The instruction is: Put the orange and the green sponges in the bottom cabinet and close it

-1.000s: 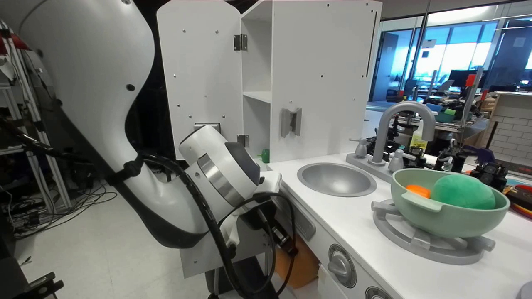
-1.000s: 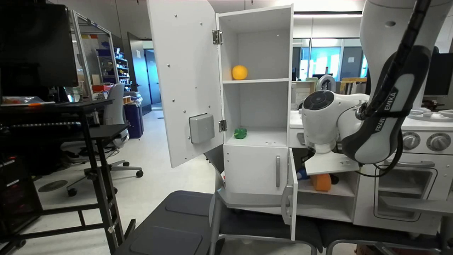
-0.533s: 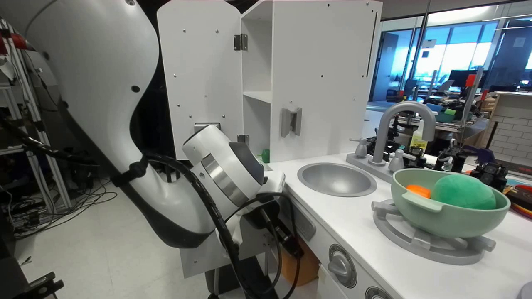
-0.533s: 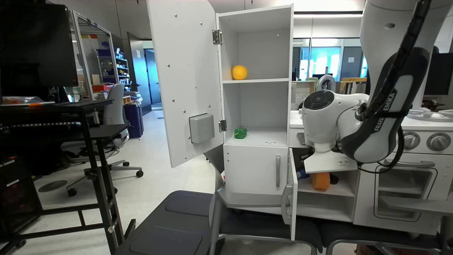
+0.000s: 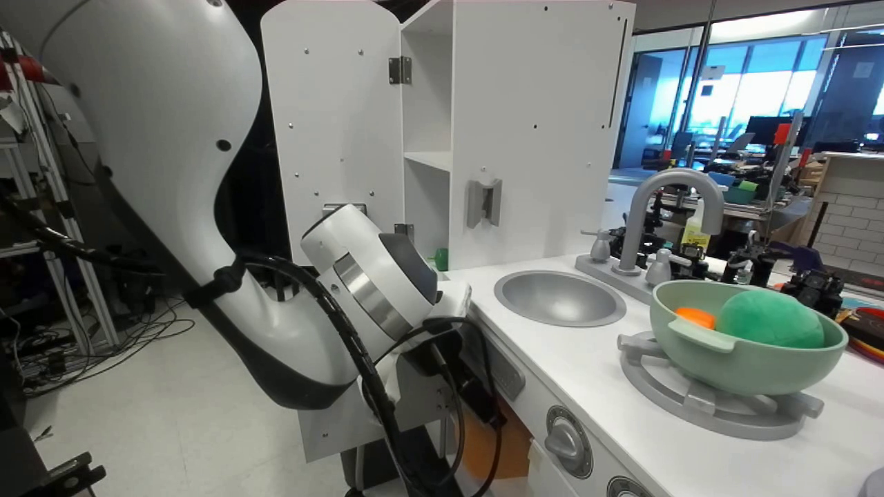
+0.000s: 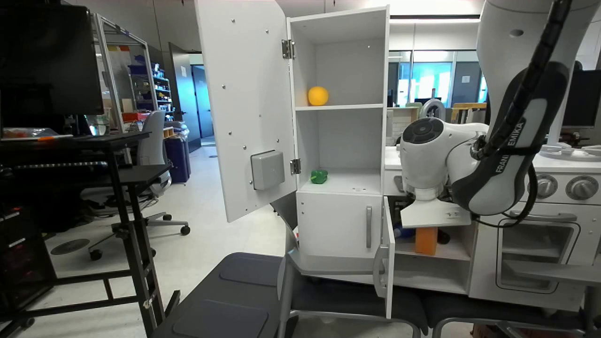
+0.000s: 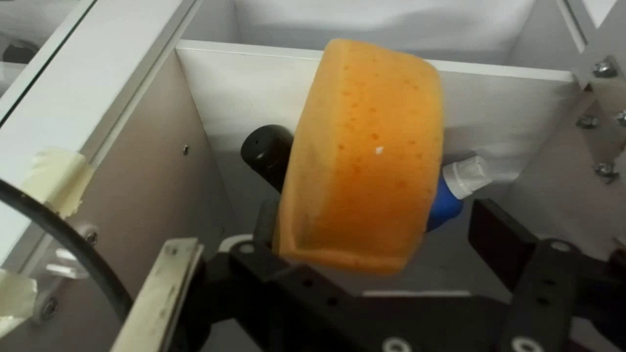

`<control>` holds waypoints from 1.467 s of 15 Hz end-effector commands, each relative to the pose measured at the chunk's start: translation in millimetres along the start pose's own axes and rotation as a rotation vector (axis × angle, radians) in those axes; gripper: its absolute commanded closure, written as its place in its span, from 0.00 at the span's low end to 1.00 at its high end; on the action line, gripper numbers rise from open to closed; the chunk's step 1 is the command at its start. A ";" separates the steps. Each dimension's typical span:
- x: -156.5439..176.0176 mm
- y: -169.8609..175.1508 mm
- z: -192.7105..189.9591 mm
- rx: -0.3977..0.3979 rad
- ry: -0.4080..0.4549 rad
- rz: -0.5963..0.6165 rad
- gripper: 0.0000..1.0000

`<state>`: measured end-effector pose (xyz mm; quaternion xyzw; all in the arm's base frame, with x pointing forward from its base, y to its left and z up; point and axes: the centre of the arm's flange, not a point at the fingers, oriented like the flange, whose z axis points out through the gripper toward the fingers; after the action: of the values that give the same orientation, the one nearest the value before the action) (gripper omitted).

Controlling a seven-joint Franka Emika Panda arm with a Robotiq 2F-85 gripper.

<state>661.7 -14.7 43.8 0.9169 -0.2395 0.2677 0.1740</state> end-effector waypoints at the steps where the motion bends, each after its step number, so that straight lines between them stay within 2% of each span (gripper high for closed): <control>1: 2.4 7.2 -22.5 0.042 0.027 0.013 0.00; 8: -0.6 26.3 -89.7 0.114 0.001 -0.049 0.00; 12: 4.4 51.9 -139.4 0.178 -0.122 -0.203 0.00; 13: 13.2 60.9 -157.0 0.194 -0.148 -0.237 0.00; 16: 35.3 79.9 -176.4 0.228 -0.199 -0.275 0.00; 20: 80.9 107.1 -206.9 0.237 -0.229 -0.212 0.00; 22: 115.7 114.9 -216.9 0.254 -0.258 -0.186 0.00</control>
<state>566.7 -31.2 240.6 0.9735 -0.1271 0.1783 0.0662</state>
